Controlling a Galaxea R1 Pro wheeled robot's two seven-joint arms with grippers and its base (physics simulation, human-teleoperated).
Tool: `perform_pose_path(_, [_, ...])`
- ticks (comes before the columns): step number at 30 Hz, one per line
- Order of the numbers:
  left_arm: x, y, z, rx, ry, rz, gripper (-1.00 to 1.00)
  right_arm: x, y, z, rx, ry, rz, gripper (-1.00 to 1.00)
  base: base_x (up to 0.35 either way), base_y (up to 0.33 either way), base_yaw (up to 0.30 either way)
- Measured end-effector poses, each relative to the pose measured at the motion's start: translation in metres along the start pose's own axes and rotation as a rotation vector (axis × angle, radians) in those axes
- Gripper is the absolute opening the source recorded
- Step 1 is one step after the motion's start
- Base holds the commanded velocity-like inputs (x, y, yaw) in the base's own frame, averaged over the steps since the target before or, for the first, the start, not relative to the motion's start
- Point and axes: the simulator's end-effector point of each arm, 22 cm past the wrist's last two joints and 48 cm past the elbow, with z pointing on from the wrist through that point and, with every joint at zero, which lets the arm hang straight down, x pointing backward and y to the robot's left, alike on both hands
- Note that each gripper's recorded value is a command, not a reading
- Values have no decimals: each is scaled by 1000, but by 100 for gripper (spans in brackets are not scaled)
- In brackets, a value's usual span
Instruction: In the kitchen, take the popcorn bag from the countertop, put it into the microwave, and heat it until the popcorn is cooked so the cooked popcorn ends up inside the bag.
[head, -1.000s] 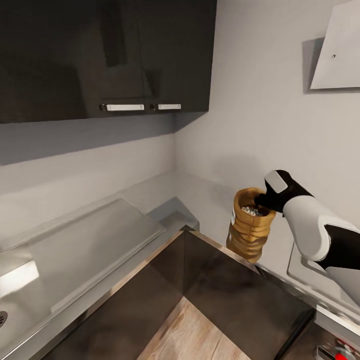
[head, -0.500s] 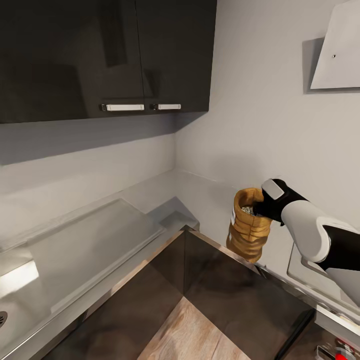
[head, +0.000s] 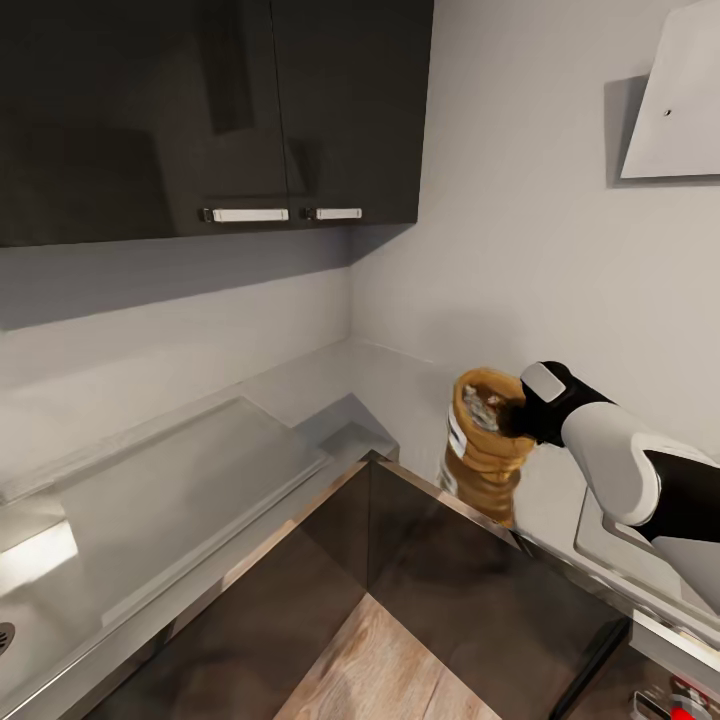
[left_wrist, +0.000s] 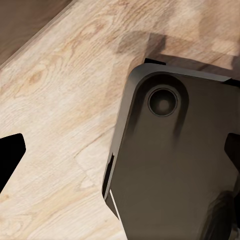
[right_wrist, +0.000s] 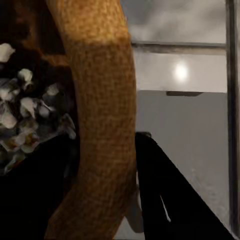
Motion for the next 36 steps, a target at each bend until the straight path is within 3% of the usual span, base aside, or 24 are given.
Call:
perform_pose_path(15, [-1,1,0,-1,-2,2,100,3,7,-1,-33,21,16,-100,0,0,0])
perform_pose_path(25, [-1,1,0,-1,-3,1,100,6,8,-6,-40,48,-22,-100,0,0,0])
perform_pose_path(36, [-1,1,0,-1,-3,2,100,-15,10,-26,-63,24,-49,-100,0,0,0])
